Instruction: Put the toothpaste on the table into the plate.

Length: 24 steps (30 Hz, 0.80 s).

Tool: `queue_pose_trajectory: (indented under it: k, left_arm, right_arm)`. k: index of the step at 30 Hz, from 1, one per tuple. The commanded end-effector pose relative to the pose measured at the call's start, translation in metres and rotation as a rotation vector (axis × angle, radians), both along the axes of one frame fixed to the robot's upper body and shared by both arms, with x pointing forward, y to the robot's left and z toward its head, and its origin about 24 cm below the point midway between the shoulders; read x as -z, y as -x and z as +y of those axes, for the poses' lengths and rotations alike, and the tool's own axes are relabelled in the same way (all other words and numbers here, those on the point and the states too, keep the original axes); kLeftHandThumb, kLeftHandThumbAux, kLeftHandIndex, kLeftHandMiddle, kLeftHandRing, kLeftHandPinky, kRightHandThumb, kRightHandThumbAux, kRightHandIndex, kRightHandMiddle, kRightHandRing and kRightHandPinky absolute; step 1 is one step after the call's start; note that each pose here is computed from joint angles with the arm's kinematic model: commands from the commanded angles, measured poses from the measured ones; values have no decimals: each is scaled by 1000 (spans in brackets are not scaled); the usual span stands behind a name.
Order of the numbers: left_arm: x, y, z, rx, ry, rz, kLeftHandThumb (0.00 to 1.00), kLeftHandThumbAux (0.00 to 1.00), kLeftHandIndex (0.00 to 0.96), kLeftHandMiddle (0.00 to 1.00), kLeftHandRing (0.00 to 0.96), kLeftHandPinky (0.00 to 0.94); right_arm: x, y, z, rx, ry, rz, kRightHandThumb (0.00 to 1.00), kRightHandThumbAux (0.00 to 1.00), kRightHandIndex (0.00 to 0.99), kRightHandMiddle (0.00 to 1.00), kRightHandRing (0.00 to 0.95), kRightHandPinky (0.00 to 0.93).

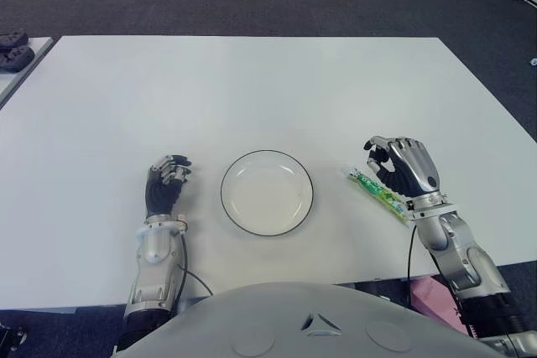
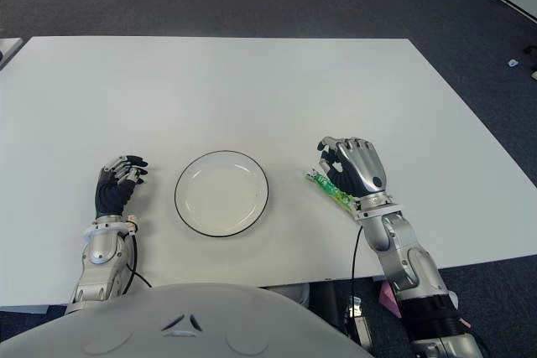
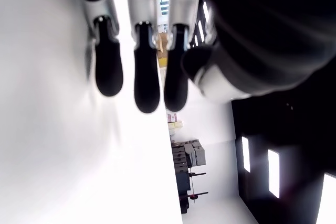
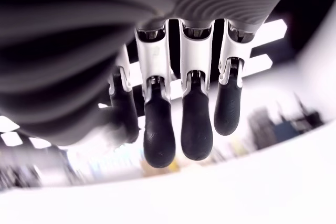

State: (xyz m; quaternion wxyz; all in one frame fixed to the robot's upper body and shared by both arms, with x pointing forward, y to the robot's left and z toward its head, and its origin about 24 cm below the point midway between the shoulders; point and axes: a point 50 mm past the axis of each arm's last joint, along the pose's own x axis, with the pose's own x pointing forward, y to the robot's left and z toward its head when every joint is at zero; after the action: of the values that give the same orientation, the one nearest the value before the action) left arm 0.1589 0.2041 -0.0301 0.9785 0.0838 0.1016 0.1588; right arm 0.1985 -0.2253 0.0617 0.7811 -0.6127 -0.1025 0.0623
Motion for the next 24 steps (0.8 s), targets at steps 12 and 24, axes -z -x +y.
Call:
queue_pose_trajectory:
  k: [12,24]
  left_arm:
    - [14,11,-2,1,16,102,704,722,433,465,519,540]
    - [14,11,-3,-10,21,117,707,721,433,460,521,545]
  right_arm:
    - [-4,12,0,73,281,286,322,244,6,12,10,9]
    - [8,18,-2,99,353,375,314,178,0,0,0,0]
